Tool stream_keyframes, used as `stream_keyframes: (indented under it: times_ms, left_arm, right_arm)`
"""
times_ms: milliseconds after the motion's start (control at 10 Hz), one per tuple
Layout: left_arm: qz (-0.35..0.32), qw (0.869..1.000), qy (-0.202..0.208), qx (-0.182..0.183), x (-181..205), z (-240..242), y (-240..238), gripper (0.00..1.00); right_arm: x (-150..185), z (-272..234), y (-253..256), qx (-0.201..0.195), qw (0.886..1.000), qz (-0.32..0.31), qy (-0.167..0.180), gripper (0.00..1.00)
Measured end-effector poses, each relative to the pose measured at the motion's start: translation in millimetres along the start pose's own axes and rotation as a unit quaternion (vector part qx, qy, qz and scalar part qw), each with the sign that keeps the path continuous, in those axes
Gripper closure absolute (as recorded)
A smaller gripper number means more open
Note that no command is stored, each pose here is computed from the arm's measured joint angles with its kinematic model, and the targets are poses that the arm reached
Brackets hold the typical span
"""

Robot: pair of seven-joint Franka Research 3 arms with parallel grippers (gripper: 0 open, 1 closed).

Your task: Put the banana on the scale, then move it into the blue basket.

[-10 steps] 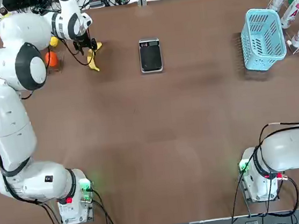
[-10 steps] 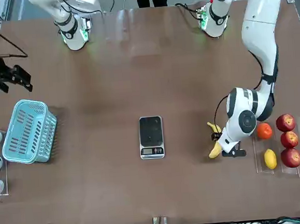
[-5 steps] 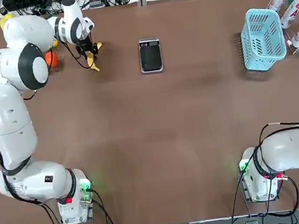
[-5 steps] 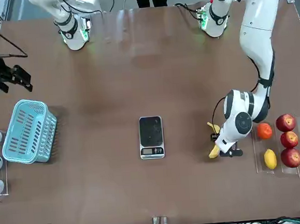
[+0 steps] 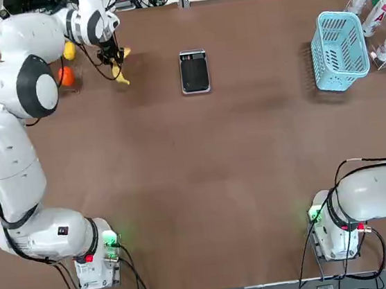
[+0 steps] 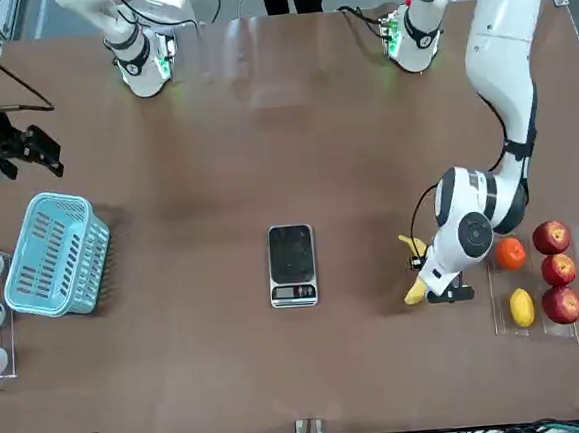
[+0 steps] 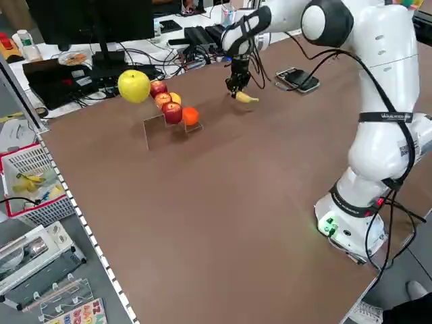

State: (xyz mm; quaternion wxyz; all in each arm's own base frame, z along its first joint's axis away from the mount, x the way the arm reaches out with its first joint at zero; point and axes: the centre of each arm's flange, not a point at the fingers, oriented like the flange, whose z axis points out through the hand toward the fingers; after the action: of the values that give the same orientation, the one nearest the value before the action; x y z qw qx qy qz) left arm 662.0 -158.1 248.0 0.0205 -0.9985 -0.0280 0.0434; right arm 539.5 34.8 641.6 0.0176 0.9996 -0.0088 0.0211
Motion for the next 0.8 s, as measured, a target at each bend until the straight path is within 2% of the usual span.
stream_keyframes:
  times_ms: [200, 300, 600, 800]
  left_arm:
    - [-0.041, 0.999, -0.008, -0.007, -9.4, -57.3, 48.7, 0.69]
    - [-0.063, 0.998, -0.008, -0.015, -18.6, -70.3, 81.5, 0.69]
    - [-0.114, 0.993, -0.006, -0.030, -62.7, -71.4, 200.3, 0.69]
    - [-0.120, 0.992, 0.007, -0.048, -83.6, -56.7, 265.0, 0.69]
  right_arm:
    - [0.0, 0.0, -0.5, 0.000, 1.000, 0.000, 0.000, 0.00]
    - [-0.1, 0.0, -0.7, 0.000, 1.000, -0.001, 0.000, 0.00]
    - [-0.3, 0.3, -1.5, 0.000, 1.000, -0.001, -0.001, 0.00]
    - [0.1, -0.1, -1.5, 0.000, 1.000, -0.001, 0.001, 0.00]
